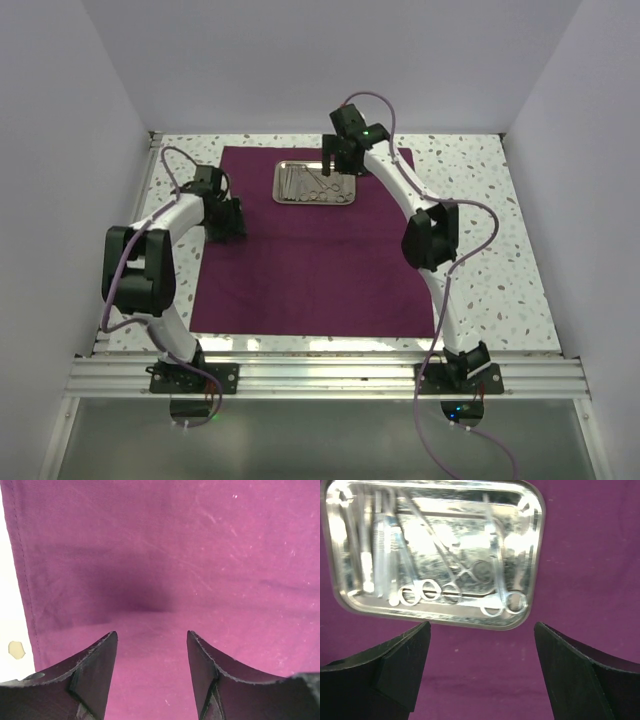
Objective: Open and lay out the surgical kit
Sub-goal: Move the container from the surgical kit.
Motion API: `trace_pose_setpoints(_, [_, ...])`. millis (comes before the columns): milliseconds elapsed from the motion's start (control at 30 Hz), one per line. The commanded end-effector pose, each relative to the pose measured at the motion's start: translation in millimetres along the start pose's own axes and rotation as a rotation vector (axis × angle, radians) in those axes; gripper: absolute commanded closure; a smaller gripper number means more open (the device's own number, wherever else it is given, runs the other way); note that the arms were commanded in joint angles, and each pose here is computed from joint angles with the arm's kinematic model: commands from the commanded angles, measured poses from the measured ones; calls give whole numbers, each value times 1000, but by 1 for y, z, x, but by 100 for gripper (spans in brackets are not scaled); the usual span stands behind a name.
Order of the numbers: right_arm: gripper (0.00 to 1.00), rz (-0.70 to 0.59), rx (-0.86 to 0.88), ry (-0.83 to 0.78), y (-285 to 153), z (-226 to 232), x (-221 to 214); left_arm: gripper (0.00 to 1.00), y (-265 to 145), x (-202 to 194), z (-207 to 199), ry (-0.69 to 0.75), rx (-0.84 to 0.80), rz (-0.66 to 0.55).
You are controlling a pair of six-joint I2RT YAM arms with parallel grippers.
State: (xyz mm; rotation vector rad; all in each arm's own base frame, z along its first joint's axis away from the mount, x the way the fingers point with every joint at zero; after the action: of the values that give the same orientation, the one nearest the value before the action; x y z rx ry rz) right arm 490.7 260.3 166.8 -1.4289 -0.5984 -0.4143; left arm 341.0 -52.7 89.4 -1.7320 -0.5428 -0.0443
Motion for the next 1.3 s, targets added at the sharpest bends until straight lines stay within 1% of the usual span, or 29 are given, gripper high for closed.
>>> trace_pose_setpoints(0, [14,-17,-36,15,3,-15,4,39,-3,25,-10,11,-31,-118])
trace_pose_setpoints(33, [16,1,-58,16,8,-22,-2,39,-6,45,-20,10,-59,-167])
trace_pose_setpoints(67, [18,-7,-63,28,9,-26,-1,39,-7,55,-25,14,-70,-184])
trace_pose_setpoints(100, [28,-6,-76,42,12,-33,0,42,-8,66,-30,14,-76,-196])
trace_pose_setpoints(133, [35,-2,-80,49,14,-36,0,43,-5,86,-38,14,-77,-207])
trace_pose_setpoints(167, [40,5,-92,65,21,-41,-1,44,-2,95,-42,13,-79,-209])
trace_pose_setpoints(200, [47,10,-95,73,26,-44,-2,44,1,105,-46,11,-85,-218])
trace_pose_setpoints(233, [49,-2,-94,85,28,-46,3,44,9,124,-55,0,-101,-231])
trace_pose_setpoints(300, [51,10,-81,115,40,-50,3,45,24,148,-68,-20,-128,-233])
trace_pose_setpoints(400, [51,18,-109,130,53,-55,-1,46,38,170,-80,-38,-151,-243])
trace_pose_setpoints(433, [52,7,-111,133,54,-55,2,46,58,170,-80,-54,-151,-214])
trace_pose_setpoints(467, [52,3,-115,136,56,-57,4,46,50,188,-90,-56,-183,-258])
trace_pose_setpoints(533, [52,3,-110,137,66,-55,2,46,64,198,-101,-65,-225,-264])
trace_pose_setpoints(633, [56,16,-121,141,77,-55,-5,46,80,199,-111,-76,-260,-256])
trace_pose_setpoints(733, [62,32,-131,135,83,-56,-11,46,93,192,-123,-58,-279,-246])
trace_pose_setpoints(867, [68,54,-147,119,88,-59,-18,46,101,178,-141,-20,-291,-222])
trace_pose_setpoints(967, [74,62,-153,116,89,-61,-20,47,105,170,-146,5,-283,-206])
trace_pose_setpoints(1000, [77,67,-158,114,89,-62,-22,50,102,167,-149,18,-282,-206])
trace_pose_setpoints(1133, [81,78,-173,107,88,-64,-25,54,103,155,-148,45,-251,-188])
trace_pose_setpoints(1167, [84,83,-174,106,88,-64,-26,58,103,151,-150,54,-244,-183])
trace_pose_setpoints(1233, [88,93,-177,105,88,-65,-29,62,103,147,-144,62,-200,-180])
trace_pose_setpoints(1267, [93,97,-180,104,88,-65,-30,64,102,144,-143,70,-189,-180])
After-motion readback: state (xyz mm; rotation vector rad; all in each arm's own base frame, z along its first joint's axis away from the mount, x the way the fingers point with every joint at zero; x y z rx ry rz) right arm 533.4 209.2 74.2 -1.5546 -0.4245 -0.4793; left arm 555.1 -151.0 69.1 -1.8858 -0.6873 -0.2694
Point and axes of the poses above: each gripper's point midway between its finger pads, its own y axis out along the fingers, its own z axis along the line the jaws close on, x = y × z, the point moved 5 cm from there along -y, back along the fingers, and after that the axes turned 6 degrees about -y, right-handed, at the moved point
